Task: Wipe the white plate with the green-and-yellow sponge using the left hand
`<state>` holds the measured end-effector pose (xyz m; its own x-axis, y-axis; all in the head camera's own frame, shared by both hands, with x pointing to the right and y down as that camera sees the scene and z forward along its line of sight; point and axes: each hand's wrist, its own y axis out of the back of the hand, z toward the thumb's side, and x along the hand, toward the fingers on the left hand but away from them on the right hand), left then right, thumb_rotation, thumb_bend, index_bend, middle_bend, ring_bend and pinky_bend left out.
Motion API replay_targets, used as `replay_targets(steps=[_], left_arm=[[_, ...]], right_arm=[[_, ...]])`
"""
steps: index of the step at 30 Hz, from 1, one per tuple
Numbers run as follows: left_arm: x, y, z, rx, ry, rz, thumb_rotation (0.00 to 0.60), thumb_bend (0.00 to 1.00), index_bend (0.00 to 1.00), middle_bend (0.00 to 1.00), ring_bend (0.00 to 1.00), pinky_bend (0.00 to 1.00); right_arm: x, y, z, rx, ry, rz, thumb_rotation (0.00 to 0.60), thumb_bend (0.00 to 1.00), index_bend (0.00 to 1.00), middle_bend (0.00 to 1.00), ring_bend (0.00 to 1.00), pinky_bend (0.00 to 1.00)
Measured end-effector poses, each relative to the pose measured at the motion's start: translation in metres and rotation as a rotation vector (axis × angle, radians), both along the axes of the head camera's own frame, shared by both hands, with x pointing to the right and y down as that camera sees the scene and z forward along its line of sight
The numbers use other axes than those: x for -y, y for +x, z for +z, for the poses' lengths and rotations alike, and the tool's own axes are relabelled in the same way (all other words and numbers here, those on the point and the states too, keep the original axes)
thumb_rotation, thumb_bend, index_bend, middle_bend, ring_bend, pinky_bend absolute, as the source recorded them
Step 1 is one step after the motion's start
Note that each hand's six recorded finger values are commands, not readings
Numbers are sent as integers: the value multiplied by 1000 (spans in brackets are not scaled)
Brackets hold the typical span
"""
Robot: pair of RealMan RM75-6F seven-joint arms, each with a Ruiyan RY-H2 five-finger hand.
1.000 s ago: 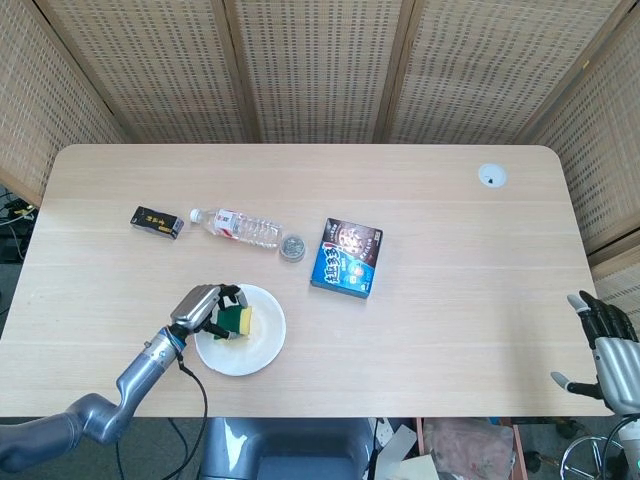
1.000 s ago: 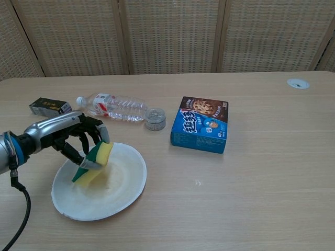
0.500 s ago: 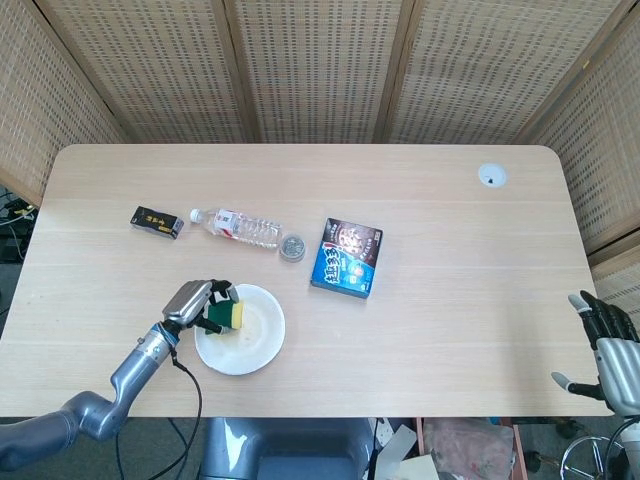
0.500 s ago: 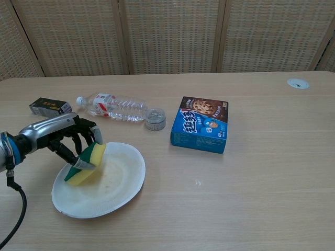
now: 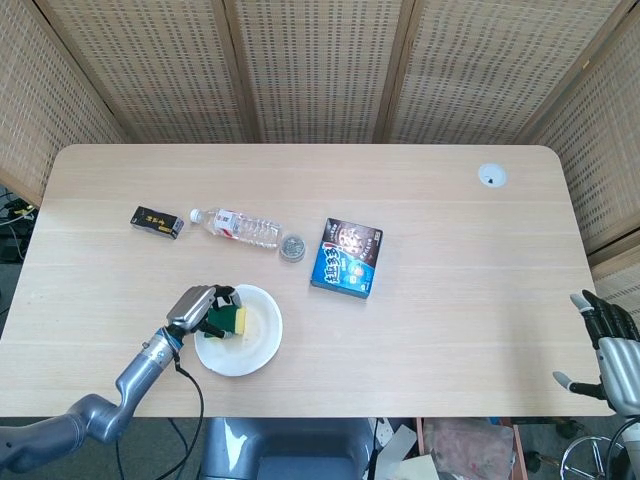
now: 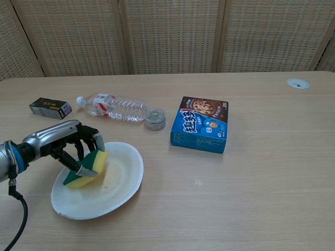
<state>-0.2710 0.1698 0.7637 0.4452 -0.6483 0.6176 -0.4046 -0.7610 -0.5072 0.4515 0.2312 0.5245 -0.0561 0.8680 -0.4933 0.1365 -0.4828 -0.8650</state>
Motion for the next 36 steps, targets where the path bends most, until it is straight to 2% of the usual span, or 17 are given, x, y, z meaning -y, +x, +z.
replay_targets(steps=[14, 21, 25, 30, 36], left_arm=[[5, -1, -5, -15, 2, -11, 600, 104, 563, 462, 390, 477], [15, 2, -22, -47, 47, -6, 600, 104, 563, 462, 390, 477], [18, 11, -38, -97, 64, -3, 600, 104, 564, 463, 390, 477], [17, 20, -42, -135, 24, -21, 600, 104, 564, 464, 390, 477], [11, 22, -30, -106, -9, -12, 600, 104, 564, 464, 390, 477]], right_arm=[[0, 0, -1, 3, 0, -1, 600, 0, 0, 0, 0, 0], [-1, -1, -2, 6, 2, -3, 600, 0, 0, 0, 0, 0], [-1, -2, -2, 7, 2, -5, 600, 0, 0, 0, 0, 0], [-1, -2, -2, 8, 3, -6, 600, 0, 0, 0, 0, 0], [0, 0, -3, 10, 3, 1, 600, 0, 0, 0, 0, 0]])
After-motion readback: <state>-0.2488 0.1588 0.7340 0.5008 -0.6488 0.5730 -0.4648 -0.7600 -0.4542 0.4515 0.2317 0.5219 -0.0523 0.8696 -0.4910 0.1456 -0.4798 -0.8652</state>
